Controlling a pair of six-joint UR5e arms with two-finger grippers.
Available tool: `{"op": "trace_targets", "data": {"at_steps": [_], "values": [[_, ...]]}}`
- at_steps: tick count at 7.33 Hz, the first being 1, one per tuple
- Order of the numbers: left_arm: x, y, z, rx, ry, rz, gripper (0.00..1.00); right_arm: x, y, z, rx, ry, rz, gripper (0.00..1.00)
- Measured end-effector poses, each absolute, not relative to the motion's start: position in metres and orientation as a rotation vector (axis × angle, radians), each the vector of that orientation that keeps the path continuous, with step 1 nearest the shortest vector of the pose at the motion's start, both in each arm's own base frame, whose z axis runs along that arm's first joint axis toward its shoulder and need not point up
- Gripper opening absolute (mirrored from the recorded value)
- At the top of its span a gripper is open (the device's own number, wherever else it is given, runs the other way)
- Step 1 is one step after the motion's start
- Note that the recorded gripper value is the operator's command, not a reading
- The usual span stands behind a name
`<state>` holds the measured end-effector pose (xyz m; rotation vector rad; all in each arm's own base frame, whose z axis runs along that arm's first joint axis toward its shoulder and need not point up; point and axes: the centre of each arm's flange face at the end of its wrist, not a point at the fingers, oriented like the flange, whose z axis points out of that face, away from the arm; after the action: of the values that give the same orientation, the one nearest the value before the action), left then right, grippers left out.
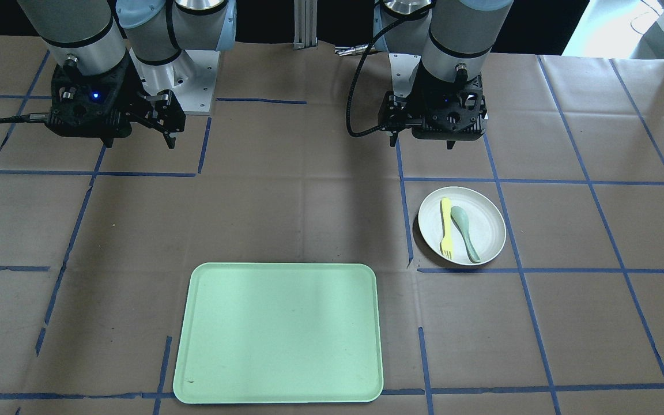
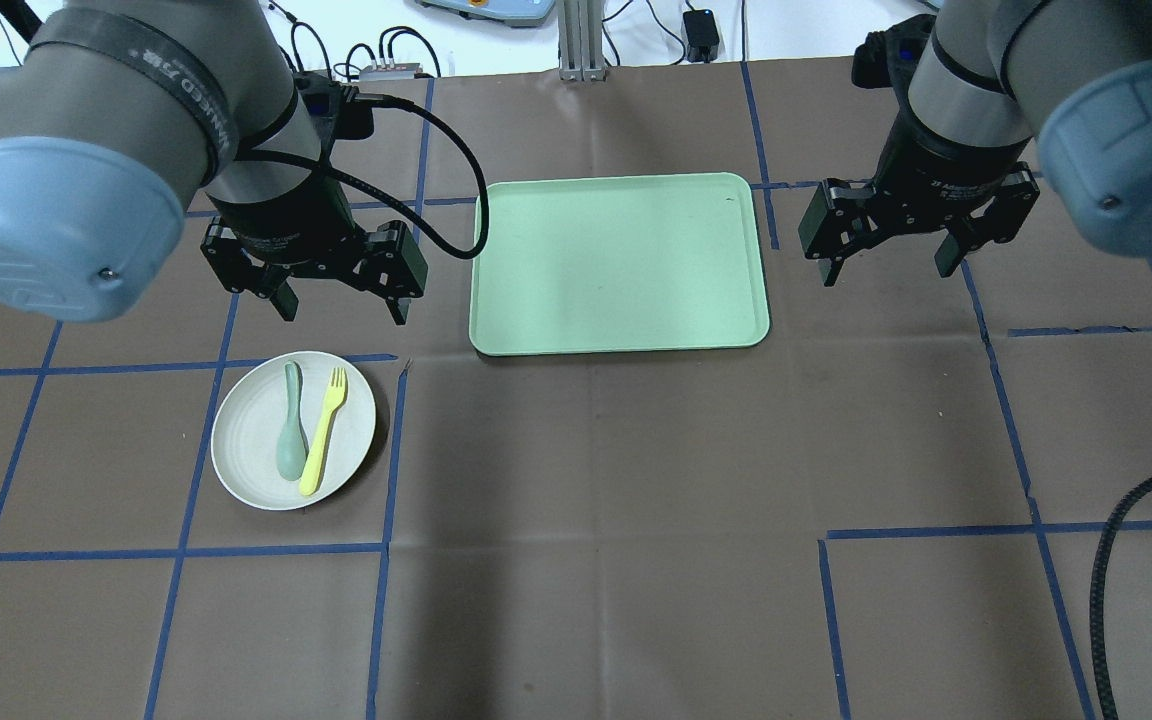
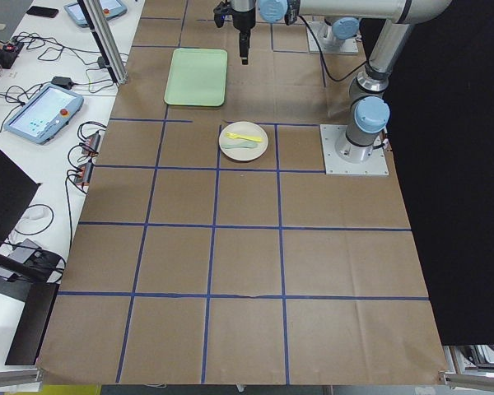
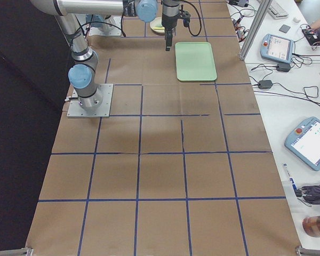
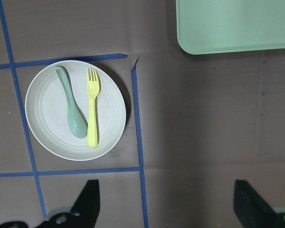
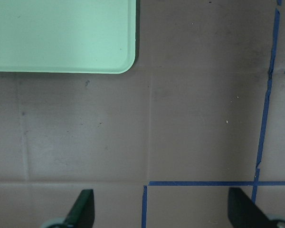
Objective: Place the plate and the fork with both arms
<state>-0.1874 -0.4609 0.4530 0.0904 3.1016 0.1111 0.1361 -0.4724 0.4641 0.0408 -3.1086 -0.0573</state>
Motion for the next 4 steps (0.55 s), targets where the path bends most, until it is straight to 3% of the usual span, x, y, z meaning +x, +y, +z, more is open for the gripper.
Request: {"op": "trace_targets", "data": {"at_steps": [4], "values": [[-0.1850, -0.4630, 0.4441, 0.089, 3.103, 0.121, 1.00, 0.1357, -0.4726, 0.4642, 0.040, -3.108, -0.057, 1.00]]}}
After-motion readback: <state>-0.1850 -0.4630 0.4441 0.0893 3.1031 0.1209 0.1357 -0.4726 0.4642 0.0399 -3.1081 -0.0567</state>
